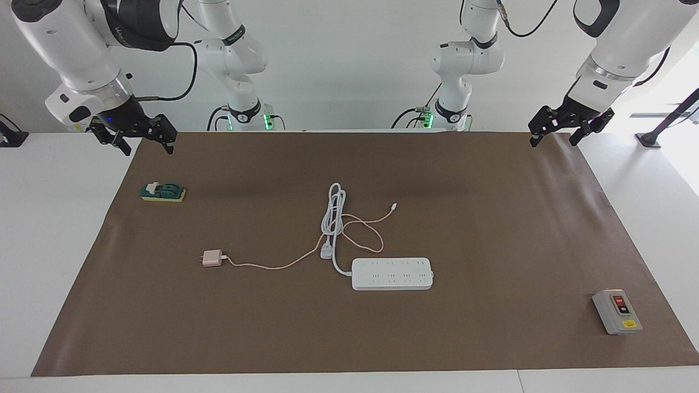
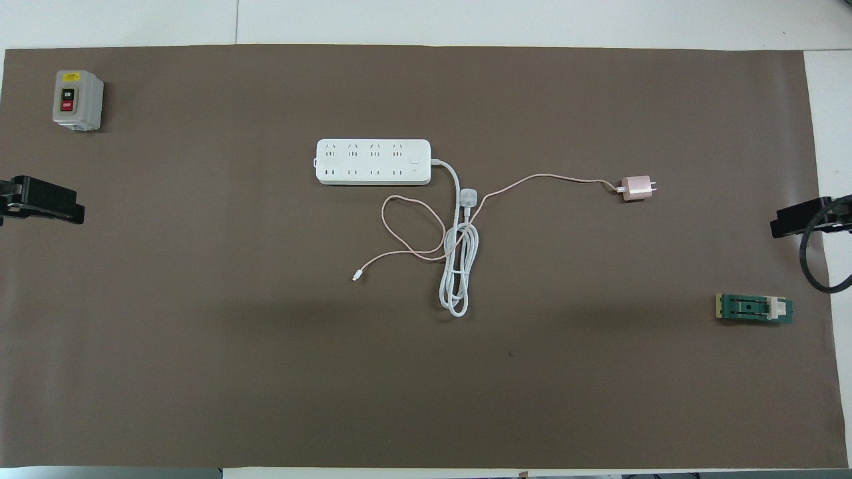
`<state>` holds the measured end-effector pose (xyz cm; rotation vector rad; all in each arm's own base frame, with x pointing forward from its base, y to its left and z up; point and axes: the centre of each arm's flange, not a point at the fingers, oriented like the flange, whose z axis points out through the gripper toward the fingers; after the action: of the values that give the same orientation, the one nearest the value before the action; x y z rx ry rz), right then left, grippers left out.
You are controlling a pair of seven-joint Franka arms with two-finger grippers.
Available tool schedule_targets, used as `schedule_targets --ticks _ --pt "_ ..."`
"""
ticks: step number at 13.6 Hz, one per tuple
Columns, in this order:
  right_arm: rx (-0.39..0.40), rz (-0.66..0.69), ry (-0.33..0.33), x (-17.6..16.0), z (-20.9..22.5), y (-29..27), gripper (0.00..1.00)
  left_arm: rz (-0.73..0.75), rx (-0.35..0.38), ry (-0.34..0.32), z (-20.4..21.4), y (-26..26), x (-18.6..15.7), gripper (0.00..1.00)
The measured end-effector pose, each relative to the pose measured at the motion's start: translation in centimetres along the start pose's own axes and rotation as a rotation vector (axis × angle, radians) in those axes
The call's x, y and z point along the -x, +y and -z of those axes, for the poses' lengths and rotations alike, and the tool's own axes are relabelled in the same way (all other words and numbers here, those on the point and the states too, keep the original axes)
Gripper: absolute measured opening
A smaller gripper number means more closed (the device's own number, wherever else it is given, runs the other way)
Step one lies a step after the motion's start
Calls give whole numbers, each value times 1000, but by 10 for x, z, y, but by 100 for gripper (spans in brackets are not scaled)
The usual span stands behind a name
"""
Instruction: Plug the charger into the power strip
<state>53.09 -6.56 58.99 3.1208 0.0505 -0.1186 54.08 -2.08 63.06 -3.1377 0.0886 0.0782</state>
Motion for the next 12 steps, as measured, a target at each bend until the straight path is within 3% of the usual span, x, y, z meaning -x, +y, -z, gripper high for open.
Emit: schedule_targets --ticks 6,8,12 --pt "-10 -57 -11 2 -1 1 100 18 21 -53 -1 -11 4 100" --pt "-51 -213 -14 2 -3 -2 100 22 32 -58 -5 -12 -1 100" --pt "-195 -619 -76 -11 -33 0 100 43 152 -41 -3 -16 -15 100"
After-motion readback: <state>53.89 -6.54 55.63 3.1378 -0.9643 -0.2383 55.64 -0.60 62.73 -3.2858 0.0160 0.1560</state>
